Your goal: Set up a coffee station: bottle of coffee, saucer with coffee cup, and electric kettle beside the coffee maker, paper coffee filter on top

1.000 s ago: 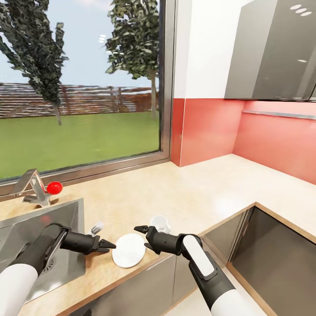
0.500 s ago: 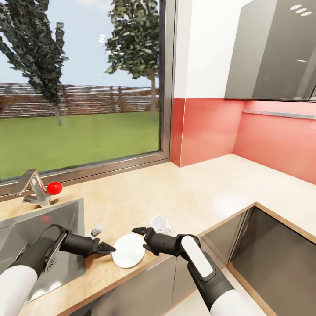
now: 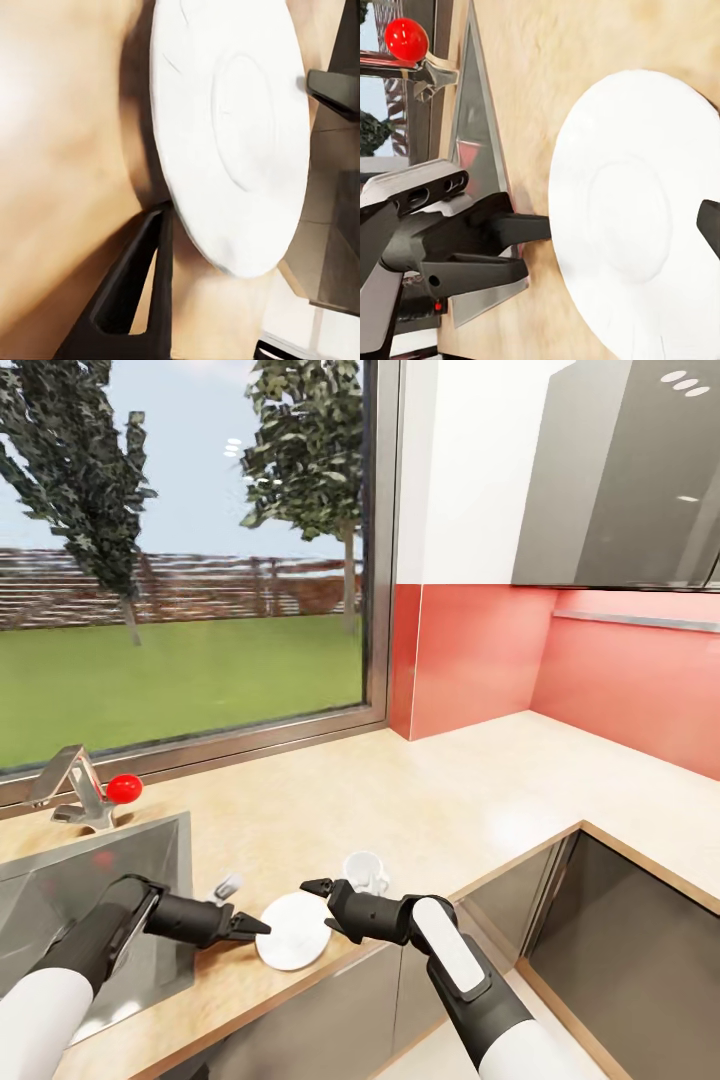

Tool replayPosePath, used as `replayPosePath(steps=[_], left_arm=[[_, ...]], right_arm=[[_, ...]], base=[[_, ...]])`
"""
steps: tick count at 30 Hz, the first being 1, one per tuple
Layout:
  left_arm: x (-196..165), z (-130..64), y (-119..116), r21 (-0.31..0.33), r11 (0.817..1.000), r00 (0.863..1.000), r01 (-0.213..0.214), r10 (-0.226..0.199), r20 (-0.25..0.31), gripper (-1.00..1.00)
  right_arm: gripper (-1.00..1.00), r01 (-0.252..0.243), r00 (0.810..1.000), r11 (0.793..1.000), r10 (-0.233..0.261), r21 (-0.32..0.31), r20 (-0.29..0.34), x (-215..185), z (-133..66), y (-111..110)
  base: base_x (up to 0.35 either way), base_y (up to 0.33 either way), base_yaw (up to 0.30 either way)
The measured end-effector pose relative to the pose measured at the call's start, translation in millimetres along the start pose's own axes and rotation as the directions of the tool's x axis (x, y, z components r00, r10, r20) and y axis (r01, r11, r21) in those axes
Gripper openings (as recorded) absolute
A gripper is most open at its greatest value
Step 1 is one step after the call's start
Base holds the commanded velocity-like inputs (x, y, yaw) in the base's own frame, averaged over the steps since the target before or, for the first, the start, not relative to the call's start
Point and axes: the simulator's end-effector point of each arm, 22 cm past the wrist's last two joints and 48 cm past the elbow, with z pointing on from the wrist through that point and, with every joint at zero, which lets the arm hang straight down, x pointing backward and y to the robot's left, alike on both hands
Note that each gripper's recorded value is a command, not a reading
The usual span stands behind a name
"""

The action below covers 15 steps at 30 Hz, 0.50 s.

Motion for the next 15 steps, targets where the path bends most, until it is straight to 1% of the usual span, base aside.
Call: replayPosePath(steps=[9,15], left_arm=[[-1.9,8.9,-9.6,0.022,1.0,1.0,-0.007,0.007,0.0,1.0],[-2.0,11.2,-11.7,0.026,1.0,1.0,-0.008,0.008,-0.001,1.0]], right_arm=[[1.0,0.0,1.0,1.0,0.0,0.0,0.0,0.0,0.0,0.1],[1.0,0.0,1.0,1.0,0.0,0.0,-0.001,0.2,0.0,0.0]], base=[[0.0,0.0,0.0],[0.0,0.0,0.0]])
